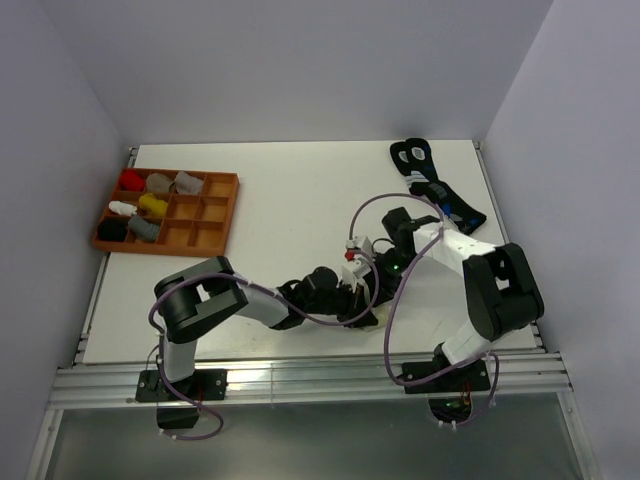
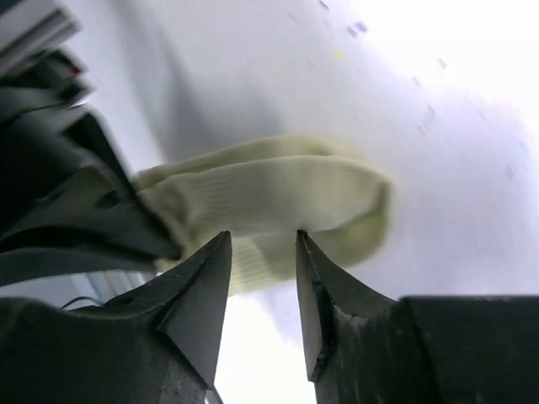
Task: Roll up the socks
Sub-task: Roll the sock at the center of the board.
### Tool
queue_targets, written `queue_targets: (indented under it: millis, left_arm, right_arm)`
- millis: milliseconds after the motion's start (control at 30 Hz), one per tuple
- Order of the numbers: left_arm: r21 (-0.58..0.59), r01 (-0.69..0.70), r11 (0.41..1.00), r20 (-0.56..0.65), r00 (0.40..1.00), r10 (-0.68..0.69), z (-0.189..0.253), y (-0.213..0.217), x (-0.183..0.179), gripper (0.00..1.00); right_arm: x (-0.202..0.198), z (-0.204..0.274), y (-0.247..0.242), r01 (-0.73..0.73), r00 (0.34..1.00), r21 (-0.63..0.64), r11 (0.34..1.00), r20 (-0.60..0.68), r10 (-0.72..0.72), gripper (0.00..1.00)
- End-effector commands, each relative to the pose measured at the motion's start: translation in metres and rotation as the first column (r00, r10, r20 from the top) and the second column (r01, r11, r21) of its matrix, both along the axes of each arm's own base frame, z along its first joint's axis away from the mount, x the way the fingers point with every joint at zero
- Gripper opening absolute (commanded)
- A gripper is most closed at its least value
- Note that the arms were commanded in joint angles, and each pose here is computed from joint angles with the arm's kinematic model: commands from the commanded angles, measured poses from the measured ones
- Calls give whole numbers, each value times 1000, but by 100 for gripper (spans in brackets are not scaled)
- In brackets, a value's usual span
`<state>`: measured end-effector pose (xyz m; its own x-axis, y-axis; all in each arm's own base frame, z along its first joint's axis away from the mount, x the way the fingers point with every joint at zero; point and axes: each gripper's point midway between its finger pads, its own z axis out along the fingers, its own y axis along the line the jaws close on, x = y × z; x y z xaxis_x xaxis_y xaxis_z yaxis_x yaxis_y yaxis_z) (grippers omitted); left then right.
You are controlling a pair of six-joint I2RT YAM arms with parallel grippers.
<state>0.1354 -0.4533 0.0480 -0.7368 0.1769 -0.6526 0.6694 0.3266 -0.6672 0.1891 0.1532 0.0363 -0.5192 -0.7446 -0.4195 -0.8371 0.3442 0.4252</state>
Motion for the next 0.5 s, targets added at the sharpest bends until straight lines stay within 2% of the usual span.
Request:
queue_targets:
  millis: [0,33,133,467]
  left_arm:
    - [227,-7,974,-315,946,81,-58,32,-30,0]
    - [234,-10,972,-311,947,85,-59,32,-29,0]
    - [261,-14,965,-301,949,95,-62,35,-29,0]
    - [316,15,949,-241,968,65,-76,32,-40,0]
  right_arm:
    - [34,26,10,17,977,129,992,211,-44,46]
    - [40,23,4,74,972,91,993,215,-92,47]
    - [45,23,3,79,972,82,993,214,-95,47]
    - [78,10,-16,227,933,-26,973,291,-210,48]
